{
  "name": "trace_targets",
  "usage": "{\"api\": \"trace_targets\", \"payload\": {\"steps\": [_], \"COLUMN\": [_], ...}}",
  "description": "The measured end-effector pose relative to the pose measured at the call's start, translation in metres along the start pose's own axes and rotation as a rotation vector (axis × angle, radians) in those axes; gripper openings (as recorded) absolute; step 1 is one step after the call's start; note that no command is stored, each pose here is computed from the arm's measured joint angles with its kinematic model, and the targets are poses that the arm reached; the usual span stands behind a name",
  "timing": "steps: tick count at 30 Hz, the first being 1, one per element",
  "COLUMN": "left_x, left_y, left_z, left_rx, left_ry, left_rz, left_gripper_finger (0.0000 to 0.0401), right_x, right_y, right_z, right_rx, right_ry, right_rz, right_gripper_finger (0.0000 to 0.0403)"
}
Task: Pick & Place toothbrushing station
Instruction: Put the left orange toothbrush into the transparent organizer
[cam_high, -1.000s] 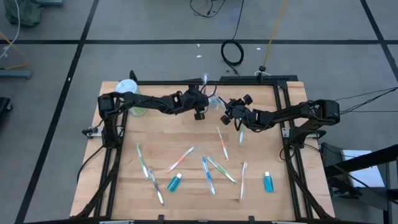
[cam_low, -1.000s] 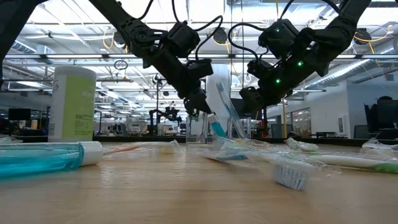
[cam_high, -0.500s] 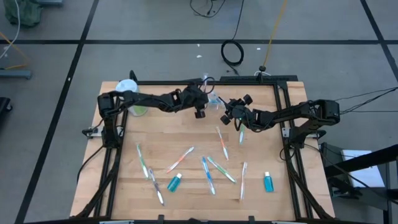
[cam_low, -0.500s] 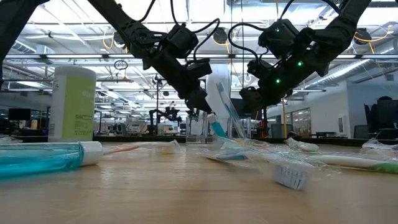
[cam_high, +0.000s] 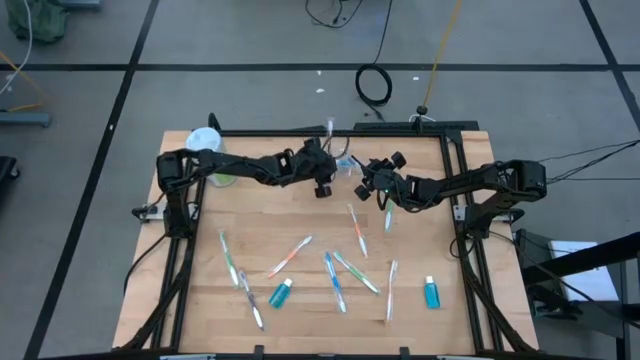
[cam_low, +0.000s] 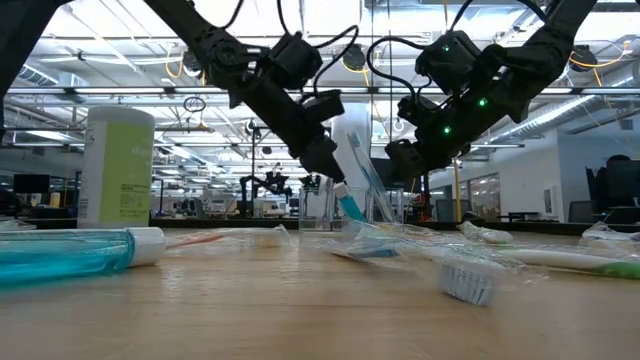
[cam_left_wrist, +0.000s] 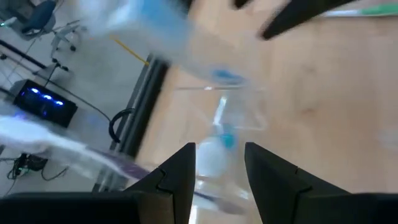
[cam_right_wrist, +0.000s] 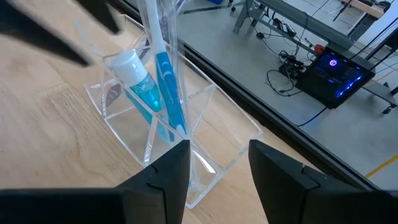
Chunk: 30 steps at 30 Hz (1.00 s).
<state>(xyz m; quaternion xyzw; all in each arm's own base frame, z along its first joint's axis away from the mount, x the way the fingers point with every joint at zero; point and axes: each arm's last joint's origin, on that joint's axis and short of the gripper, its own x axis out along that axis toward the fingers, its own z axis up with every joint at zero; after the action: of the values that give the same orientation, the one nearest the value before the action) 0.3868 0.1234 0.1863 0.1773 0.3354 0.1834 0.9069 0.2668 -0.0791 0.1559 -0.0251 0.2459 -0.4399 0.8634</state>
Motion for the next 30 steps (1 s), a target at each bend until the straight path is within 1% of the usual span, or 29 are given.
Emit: {"api": "trace_targets", "payload": {"steps": [3, 5, 7, 9, 12, 14, 15, 17, 20, 23, 25, 28, 30], "left_x": [-0.013, -0.024, -0.042, -0.064, -0.102, -0.127, -0.138, -0.160, -0.184, -0.195, -0.196, -0.192, -0.187], "left_y": [-0.014, -0.022, -0.029, -0.034, -0.041, -0.043, -0.044, -0.046, -0.052, -0.061, -0.069, -0.086, -0.100], "left_z": [0.009, 0.016, 0.022, 0.029, 0.038, 0.040, 0.040, 0.039, 0.032, 0.025, 0.018, 0.005, -0.005], "left_rx": [0.037, 0.036, 0.019, 0.008, -0.014, -0.036, -0.048, -0.101, -0.205, -0.259, -0.283, -0.331, -0.374], "left_ry": [0.020, 0.034, 0.053, 0.047, 0.043, 0.053, 0.069, 0.111, 0.227, 0.305, 0.339, 0.355, 0.323], "left_rz": [0.022, 0.036, 0.001, -0.090, -0.270, -0.368, -0.404, -0.459, -0.503, -0.519, -0.526, -0.538, -0.554], "left_gripper_finger": [0.0145, 0.0145, 0.0145, 0.0145, 0.0145, 0.0145, 0.0145, 0.0145, 0.0145, 0.0145, 0.0145, 0.0145, 0.0145], "right_x": [0.000, 0.000, 0.000, 0.000, 0.000, 0.001, 0.001, 0.001, 0.000, -0.003, -0.005, -0.006, -0.006], "right_y": [0.000, 0.000, 0.000, 0.000, 0.001, 0.000, 0.000, 0.000, 0.001, 0.004, 0.006, 0.007, 0.008], "right_z": [0.000, -0.001, -0.002, -0.004, -0.007, -0.006, -0.005, -0.003, 0.005, 0.014, 0.019, 0.025, 0.025], "right_rx": [-0.002, -0.007, -0.011, 0.012, 0.043, 0.055, 0.057, 0.014, -0.026, -0.057, -0.069, -0.081, -0.088], "right_ry": [0.002, 0.008, 0.014, 0.032, 0.069, 0.066, 0.059, 0.040, -0.034, -0.118, -0.171, -0.231, -0.238], "right_rz": [0.001, 0.000, 0.000, 0.003, 0.047, 0.066, 0.064, 0.065, 0.075, 0.091, 0.115, 0.168, 0.208], "right_gripper_finger": [0.0155, 0.0155, 0.0155, 0.0155, 0.0155, 0.0155, 0.0155, 0.0155, 0.0155, 0.0155, 0.0155, 0.0155, 0.0155]}}
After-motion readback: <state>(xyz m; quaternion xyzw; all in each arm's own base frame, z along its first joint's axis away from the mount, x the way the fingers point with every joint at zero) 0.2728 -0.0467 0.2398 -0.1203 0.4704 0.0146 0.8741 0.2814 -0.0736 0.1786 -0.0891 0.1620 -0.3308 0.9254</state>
